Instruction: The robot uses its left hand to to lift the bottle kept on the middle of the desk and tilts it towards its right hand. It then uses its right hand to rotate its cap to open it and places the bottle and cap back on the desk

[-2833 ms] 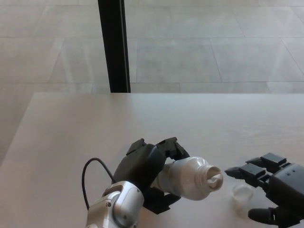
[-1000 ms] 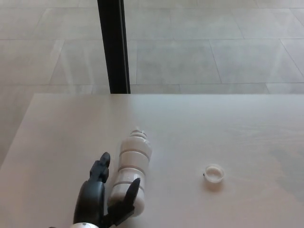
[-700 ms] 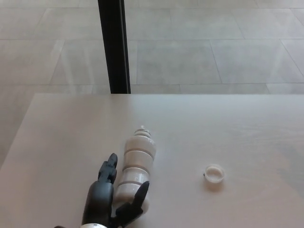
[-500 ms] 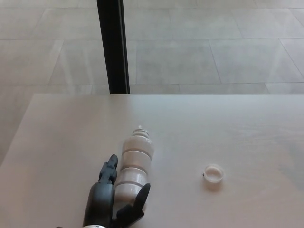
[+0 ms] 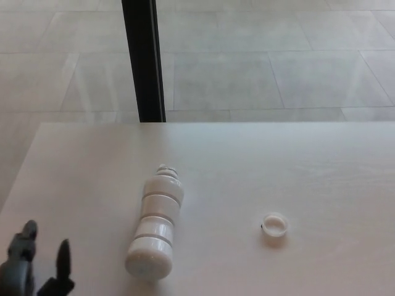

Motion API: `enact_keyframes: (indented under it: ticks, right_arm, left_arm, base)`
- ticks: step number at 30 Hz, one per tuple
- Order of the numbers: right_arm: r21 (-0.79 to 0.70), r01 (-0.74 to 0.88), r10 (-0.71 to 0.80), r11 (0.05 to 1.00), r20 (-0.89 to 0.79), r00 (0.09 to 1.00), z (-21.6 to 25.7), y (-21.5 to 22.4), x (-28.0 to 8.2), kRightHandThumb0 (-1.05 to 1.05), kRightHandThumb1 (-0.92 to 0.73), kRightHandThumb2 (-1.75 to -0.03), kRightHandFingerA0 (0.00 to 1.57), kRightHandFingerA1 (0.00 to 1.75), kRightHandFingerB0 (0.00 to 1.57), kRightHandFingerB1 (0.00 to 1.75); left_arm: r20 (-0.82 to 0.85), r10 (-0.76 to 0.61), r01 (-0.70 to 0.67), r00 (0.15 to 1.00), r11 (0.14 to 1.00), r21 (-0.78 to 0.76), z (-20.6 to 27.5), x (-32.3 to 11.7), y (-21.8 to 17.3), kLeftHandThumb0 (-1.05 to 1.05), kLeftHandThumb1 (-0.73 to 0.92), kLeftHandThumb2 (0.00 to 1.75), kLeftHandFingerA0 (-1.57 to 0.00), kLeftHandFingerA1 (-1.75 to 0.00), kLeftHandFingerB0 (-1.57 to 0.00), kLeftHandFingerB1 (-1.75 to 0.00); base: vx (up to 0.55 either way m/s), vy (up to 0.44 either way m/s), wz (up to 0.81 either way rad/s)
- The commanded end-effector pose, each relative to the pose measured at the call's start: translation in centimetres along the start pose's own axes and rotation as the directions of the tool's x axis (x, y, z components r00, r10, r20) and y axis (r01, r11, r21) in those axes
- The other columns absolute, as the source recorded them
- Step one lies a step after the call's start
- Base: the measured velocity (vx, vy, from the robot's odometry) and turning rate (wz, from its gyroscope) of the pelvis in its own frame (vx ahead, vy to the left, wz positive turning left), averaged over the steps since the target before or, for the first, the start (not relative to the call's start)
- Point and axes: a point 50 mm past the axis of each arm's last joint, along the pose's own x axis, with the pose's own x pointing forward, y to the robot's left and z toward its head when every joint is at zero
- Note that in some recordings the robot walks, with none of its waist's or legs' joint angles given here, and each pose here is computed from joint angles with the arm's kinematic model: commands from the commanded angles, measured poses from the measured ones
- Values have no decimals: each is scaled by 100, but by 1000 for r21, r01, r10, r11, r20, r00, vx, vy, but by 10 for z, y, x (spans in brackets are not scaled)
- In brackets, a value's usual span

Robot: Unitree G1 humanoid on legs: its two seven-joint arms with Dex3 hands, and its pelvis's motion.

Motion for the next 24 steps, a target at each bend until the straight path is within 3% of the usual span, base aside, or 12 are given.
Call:
enact_keyframes:
  ticks: [1, 5, 8, 9, 12, 13, 15, 16, 19, 20, 23, 24]
  right_arm:
    - [68, 299, -251, 952, -387, 887, -74, -72, -50, -95, -56, -96, 2, 70, 25, 65]
    - [63, 412, -319, 909, -532, 784, -96, -79, -68, -95, -74, -64, 0, 84, 22, 70]
    - [83, 481, -346, 873, -589, 730, -107, -77, -78, -96, -58, -96, 5, 78, 20, 68]
    - [68, 501, -360, 862, -613, 703, -111, -75, -81, -94, -73, -57, 0, 112, 18, 70]
    - [83, 531, -326, 843, -708, 627, -126, -64, -97, -92, -60, -99, 4, 75, 21, 68]
    - [104, 545, -309, 832, -730, 610, -130, -59, -102, -91, -58, -96, 5, 75, 16, 66]
    - [117, 563, -288, 818, -763, 578, -136, -52, -111, -89, -57, -98, 2, 67, 17, 66]
    - [127, 573, -259, 809, -799, 543, -141, -44, -120, -90, -55, -96, 3, 69, 17, 67]
    - [171, 593, -203, 786, -836, 510, -148, -32, -136, -91, -55, -96, 3, 71, 9, 72]
    - [212, 581, -130, 786, -862, 490, -152, -20, -147, -89, -74, -62, 0, 91, 0, 86]
    - [235, 557, -40, 797, -899, 436, -158, -10, -167, -88, -70, -62, 0, 83, 0, 82]
    - [253, 566, -10, 785, -907, 420, -159, -4, -173, -85, -69, -61, 0, 83, 0, 80]
  left_arm:
    - [141, 349, -146, 926, 679, -719, 6, -41, 191, -105, 76, 105, 0, -9, 0, -11]
    - [-32, 585, -360, 811, 456, -814, -38, -79, 249, -105, 82, 111, 0, -5, 0, -15]
    - [-175, 661, -508, 730, 354, -785, -83, -100, 262, -105, 81, 110, 0, -4, 0, -15]
    - [-247, 674, -558, 696, 292, -777, -105, -109, 265, -105, 76, 105, 0, -1, 0, -14]
    - [-560, 657, -784, 505, 79, -615, -166, -138, 264, -95, 70, 100, -13, -19, 0, -9]
    - [-613, 634, -845, 472, 127, -520, -176, -146, 260, -82, 87, 64, -16, -48, -5, -84]
    - [-675, 615, -910, 408, 218, -352, -192, -165, 251, -73, 89, 67, -10, -35, 0, -57]
    - [-738, 540, -907, 404, 345, -244, -203, -189, 240, -97, 79, 105, 0, 0, 0, -9]
    - [-757, 556, -844, 343, 536, 12, -211, -219, 232, -52, 81, 73, -4, -18, 0, -42]
    - [-752, 575, -785, 323, 607, 127, -212, -228, 232, -59, 87, 67, -6, -31, -1, -57]
    - [-812, 429, -710, 396, 704, 25, -221, -234, 230, -84, 72, 100, 0, -13, 0, -26]
    - [-787, 441, -618, 432, 780, 97, -221, -231, 229, -63, 91, 67, -14, -33, -19, -57]
  base:
    - [0, 0, 0]
    - [0, 0, 0]
    - [0, 0, 0]
    - [0, 0, 0]
    - [0, 0, 0]
    - [0, 0, 0]
    - [0, 0, 0]
    - [0, 0, 0]
    - [0, 0, 0]
    - [0, 0, 0]
    - [0, 0, 0]
    - [0, 0, 0]
